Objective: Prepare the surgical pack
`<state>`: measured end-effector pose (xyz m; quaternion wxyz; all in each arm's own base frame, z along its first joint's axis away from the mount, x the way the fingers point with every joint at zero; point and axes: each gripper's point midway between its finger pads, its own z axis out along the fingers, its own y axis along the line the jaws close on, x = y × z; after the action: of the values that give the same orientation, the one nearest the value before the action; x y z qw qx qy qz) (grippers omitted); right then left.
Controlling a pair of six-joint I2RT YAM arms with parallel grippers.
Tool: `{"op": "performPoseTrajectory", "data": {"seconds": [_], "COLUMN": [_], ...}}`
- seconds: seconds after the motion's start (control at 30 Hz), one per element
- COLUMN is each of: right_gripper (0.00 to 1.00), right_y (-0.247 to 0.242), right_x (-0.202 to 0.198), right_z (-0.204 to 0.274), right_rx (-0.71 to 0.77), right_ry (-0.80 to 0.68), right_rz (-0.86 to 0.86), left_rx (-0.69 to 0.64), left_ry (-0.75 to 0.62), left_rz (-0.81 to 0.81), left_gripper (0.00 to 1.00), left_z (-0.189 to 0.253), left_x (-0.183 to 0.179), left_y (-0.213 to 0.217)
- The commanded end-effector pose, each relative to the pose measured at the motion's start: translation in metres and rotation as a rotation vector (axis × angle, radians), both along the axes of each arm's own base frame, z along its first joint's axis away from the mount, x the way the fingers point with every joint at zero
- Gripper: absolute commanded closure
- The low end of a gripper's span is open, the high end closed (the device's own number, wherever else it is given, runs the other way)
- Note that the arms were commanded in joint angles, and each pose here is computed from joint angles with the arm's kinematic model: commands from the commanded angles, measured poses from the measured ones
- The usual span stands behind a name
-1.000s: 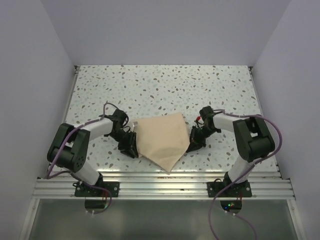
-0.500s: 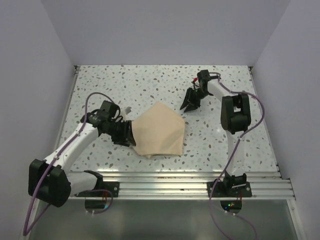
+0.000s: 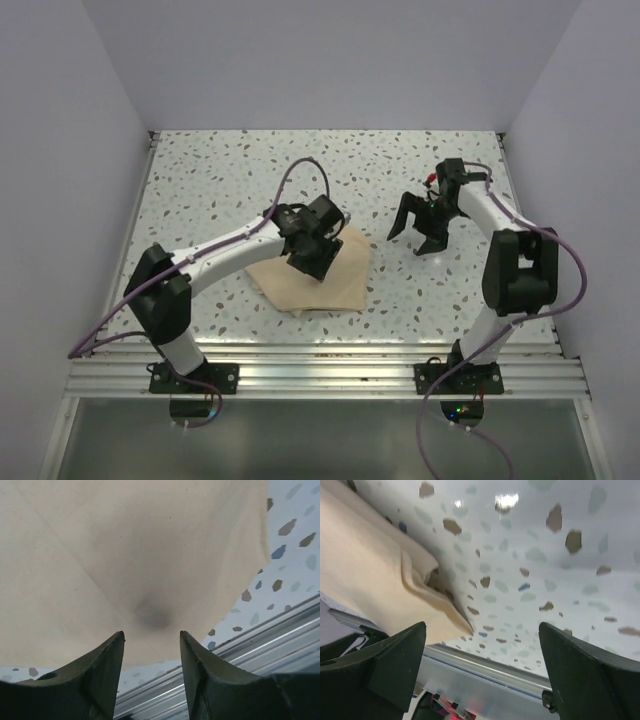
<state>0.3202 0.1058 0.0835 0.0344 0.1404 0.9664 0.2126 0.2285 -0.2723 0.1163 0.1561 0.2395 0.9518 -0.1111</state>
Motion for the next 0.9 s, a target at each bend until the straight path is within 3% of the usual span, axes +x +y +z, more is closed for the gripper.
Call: {"op": "performPoseTrajectory", "data": {"seconds": [0.0,0.27,0.5,0.87], "right_gripper": [0.01,0.01,0.01,0.01], "right_y": [0.010,0.011,0.011,0.016], "right_x": [-0.026,-0.075,-0.082,-0.085], "right_z": [0.018,0.009,0.011,0.010], "right_rx": [0.057,0.085,0.089,0.121], "right_ry": [-0.059,-0.059,-0.071,-0.062], "right_rz": [0.005,-0.018,-0.026,-0.029], "left_rx": [0.209,0.331,0.321,0.358], "left_ry": [-0.143,-0.306,-0.280,-0.268], "left_rz": [-0.010,-0.100,-0.130,-0.108], "left_gripper": [0.48,0.40,0.36,0.38], "left_z": [-0.008,-0.019,-0.037,-0.058], "left_x": [0.010,0.007,-0.004,-0.009], "left_y": [0.015,-0.003,-0.013,0.001]}}
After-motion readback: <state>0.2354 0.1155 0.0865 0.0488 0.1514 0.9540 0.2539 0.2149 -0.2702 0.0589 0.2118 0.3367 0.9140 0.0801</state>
